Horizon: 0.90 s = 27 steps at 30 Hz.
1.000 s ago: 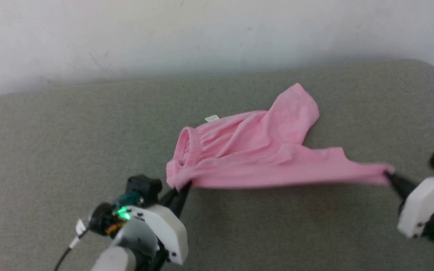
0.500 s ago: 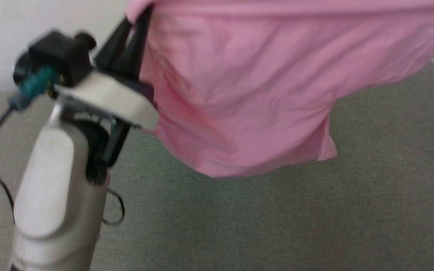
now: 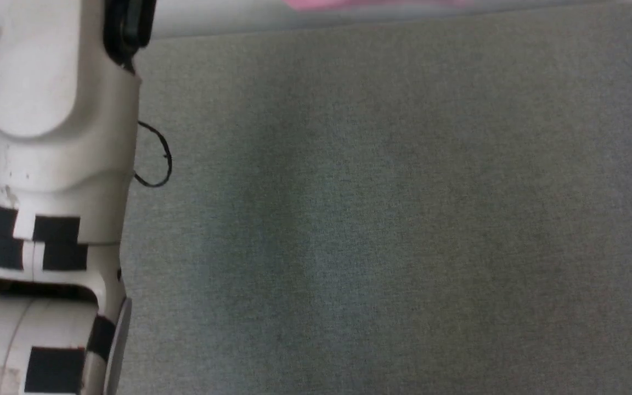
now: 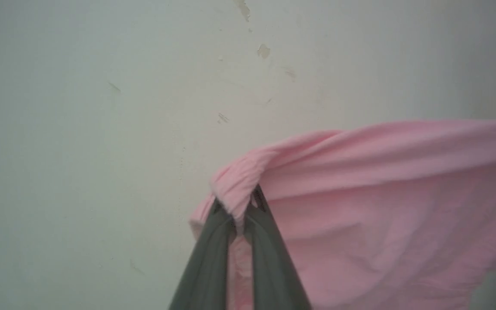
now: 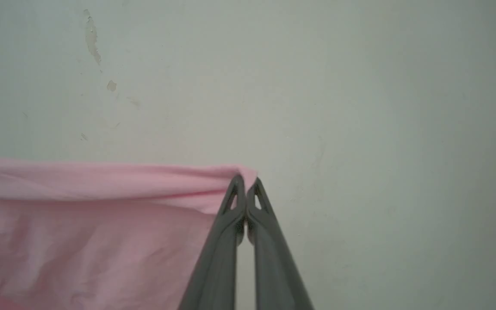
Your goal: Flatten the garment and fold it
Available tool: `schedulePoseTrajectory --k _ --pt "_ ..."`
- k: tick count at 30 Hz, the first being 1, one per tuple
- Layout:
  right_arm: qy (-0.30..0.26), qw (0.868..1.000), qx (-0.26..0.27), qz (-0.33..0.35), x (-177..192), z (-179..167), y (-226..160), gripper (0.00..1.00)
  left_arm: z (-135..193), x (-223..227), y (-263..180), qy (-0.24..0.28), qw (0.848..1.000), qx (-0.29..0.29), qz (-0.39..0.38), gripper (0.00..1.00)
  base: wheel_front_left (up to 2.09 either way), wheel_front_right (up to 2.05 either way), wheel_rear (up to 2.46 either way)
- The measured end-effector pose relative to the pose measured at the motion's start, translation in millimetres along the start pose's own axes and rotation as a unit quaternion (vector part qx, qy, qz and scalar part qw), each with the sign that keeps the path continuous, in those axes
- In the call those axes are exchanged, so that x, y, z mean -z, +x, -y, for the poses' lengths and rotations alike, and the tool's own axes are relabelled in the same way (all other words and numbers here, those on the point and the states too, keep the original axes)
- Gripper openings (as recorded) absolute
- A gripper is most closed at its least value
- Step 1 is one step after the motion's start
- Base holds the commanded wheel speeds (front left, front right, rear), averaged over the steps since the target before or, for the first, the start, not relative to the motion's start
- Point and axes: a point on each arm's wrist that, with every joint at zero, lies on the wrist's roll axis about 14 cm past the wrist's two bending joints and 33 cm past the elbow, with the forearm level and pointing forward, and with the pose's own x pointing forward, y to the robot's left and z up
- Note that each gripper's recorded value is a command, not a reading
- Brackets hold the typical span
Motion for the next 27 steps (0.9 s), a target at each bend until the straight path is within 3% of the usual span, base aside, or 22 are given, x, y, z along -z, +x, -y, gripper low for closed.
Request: schedulePoseTrajectory --k 8,16,20,27 --pt "0.016 0.994 -0.025 -0.104 104.7 -24.8 -0.5 0.0 -18.2 108.4 -8.3 -0.011 0.994 -0.032 -0.105 0.0 0.0 0.0 0.0" --pt "0.052 0.97 -0.047 -0.234 197.9 -55.8 -72.5 0.0 -19.9 203.1 -91.8 -0.066 0.965 -0.069 -0.242 0.0 0.0 0.0 0.0" --pt "0.059 0.956 -0.055 -0.282 222.2 -65.1 -126.0 0.0 -14.9 225.9 -146.5 -0.092 0.949 -0.084 -0.291 0.0 0.0 0.0 0.0" --pt "0.065 0.943 -0.062 -0.321 219.5 -72.6 -216.1 0.0 7.0 221.1 -226.2 -0.103 0.941 -0.07 -0.313 0.0 0.0 0.0 0.0"
